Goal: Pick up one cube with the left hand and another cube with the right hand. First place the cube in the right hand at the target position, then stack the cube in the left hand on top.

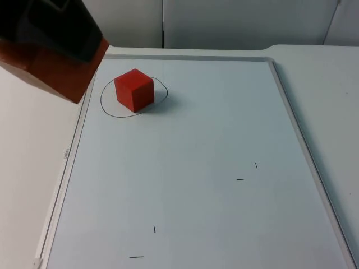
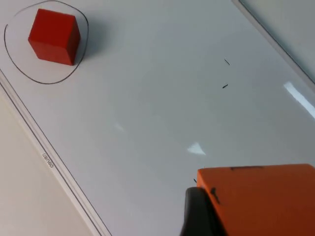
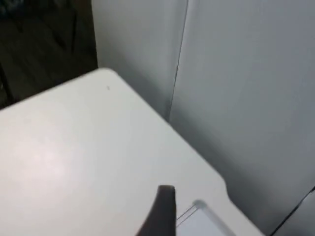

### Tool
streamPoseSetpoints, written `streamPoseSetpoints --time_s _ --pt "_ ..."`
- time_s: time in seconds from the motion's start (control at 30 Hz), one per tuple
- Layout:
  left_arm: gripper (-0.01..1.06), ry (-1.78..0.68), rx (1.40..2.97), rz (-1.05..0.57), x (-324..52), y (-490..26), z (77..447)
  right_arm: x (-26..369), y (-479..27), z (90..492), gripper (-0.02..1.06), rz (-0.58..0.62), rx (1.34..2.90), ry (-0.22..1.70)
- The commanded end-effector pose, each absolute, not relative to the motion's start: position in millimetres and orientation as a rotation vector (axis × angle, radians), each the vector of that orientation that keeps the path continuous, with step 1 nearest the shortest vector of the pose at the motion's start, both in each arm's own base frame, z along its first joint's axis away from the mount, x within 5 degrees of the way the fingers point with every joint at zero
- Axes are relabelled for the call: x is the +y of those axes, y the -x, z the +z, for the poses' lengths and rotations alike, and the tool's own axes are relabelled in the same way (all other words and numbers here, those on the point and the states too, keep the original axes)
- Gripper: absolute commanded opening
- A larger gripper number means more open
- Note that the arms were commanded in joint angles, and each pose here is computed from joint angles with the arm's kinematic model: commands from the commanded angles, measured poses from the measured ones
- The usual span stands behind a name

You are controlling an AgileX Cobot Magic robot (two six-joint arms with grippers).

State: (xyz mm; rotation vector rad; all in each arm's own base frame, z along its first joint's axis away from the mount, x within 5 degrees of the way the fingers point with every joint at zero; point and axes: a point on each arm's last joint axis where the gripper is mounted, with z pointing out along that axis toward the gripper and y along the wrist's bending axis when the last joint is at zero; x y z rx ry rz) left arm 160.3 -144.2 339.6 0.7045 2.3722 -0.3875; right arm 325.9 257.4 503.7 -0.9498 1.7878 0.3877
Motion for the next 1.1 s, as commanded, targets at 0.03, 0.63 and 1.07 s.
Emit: streamPoseSetpoints --time_s 0.03,0.63,1.07 --pt "0.05 -0.736 2.361 -0.378 -151 -166 334 229 -286 548 0.77 0.393 1.684 0.943" --pt "0.04 -1.069 2.388 -0.180 -245 -313 261 199 -241 576 0.77 0.428 1.653 0.938" --pt "0.00 -0.908 2.568 -0.292 -211 -427 226 200 -240 575 0.77 0.440 1.652 0.959"
